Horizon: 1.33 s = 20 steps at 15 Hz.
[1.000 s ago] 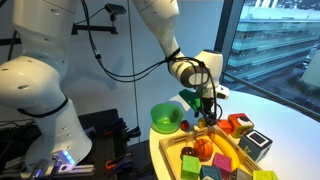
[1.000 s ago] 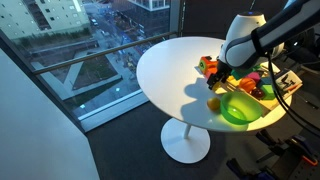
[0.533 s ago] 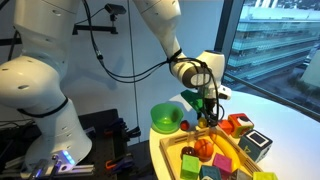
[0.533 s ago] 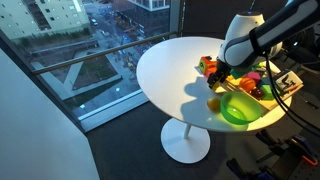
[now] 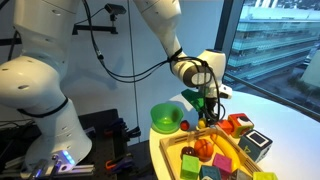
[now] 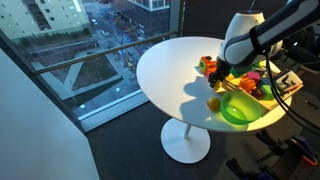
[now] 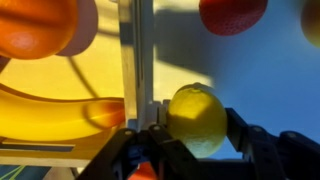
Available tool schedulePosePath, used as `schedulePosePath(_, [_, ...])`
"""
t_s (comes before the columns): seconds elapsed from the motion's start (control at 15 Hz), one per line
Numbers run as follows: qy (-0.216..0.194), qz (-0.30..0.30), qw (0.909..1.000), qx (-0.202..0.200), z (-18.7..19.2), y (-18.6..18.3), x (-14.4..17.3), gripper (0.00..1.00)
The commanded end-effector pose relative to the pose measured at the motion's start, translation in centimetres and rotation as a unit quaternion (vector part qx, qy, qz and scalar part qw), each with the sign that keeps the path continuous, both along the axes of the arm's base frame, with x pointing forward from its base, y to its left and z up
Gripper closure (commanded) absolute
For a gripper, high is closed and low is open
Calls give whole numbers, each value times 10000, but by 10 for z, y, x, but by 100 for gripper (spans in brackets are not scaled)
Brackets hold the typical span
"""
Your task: Place the toy lemon in the bowl
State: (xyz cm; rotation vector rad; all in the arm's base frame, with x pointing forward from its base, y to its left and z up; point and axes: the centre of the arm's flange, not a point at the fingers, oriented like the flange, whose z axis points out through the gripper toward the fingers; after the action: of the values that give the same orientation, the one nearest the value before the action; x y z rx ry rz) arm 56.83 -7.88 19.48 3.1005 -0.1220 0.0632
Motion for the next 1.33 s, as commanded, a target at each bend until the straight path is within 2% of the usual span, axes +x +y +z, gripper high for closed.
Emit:
schedulePosePath(0.0, [58, 50, 10000, 46, 24, 1, -1, 66])
schedulePosePath(0.67, [243, 293, 9991, 184, 87, 17, -19, 66])
schedulePosePath(1.27, [248, 801, 9963, 204, 126, 34, -74, 66])
